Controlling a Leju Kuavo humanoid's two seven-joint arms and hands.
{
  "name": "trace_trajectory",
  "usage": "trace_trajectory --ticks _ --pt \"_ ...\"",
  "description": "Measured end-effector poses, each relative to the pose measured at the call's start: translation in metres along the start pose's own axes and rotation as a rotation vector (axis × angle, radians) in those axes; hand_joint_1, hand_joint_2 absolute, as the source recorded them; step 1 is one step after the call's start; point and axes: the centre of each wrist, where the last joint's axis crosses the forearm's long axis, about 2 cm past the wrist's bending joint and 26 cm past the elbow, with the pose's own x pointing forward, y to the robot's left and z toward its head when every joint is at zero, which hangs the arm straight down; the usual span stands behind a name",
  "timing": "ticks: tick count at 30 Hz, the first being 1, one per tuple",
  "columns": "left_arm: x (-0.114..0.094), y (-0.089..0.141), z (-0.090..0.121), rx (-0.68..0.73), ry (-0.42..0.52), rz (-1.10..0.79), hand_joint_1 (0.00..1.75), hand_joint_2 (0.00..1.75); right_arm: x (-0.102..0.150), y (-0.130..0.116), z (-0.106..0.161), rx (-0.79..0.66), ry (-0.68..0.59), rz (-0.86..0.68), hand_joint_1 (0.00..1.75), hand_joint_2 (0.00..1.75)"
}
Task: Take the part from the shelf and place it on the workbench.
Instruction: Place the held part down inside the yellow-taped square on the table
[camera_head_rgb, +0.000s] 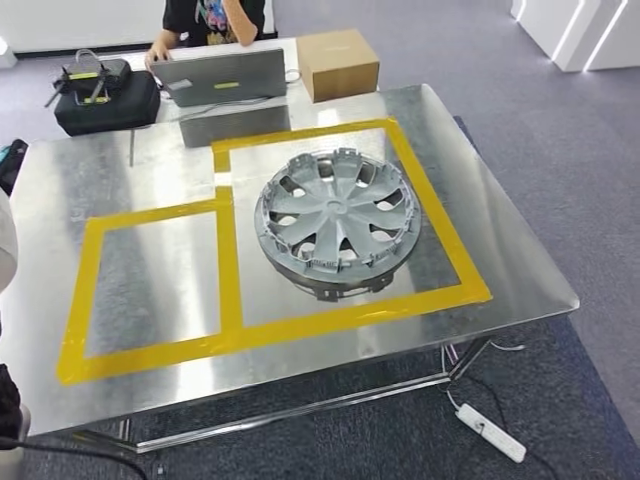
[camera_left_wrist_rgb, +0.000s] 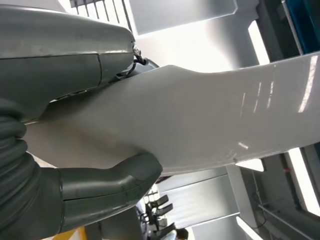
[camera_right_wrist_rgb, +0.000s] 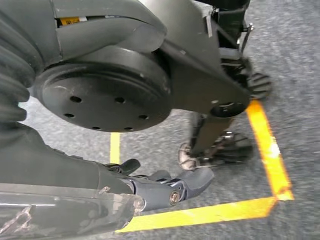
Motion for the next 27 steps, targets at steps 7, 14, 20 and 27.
trace_trajectory --ticks 7,14,20,27 --pt "-0.001 -0.001 -0.002 -0.010 0.014 -0.049 1.75 1.75 0.003 0.001 0.000 0.002 -0.004 0.011 0.00 1.75" --pt "-0.009 0.002 -0.006 -0.051 0.040 -0.149 1.75 1.75 0.003 0.001 0.000 0.005 0.000 0.019 0.00 1.75" --pt "-0.016 0.003 -0.008 -0.090 0.073 -0.201 1.75 1.75 0.004 0.002 -0.001 0.007 0.002 0.021 0.00 1.75" --pt "-0.032 0.004 -0.003 -0.201 0.157 -0.376 1.75 1.75 0.004 0.003 -0.001 0.011 0.010 0.027 0.00 1.75"
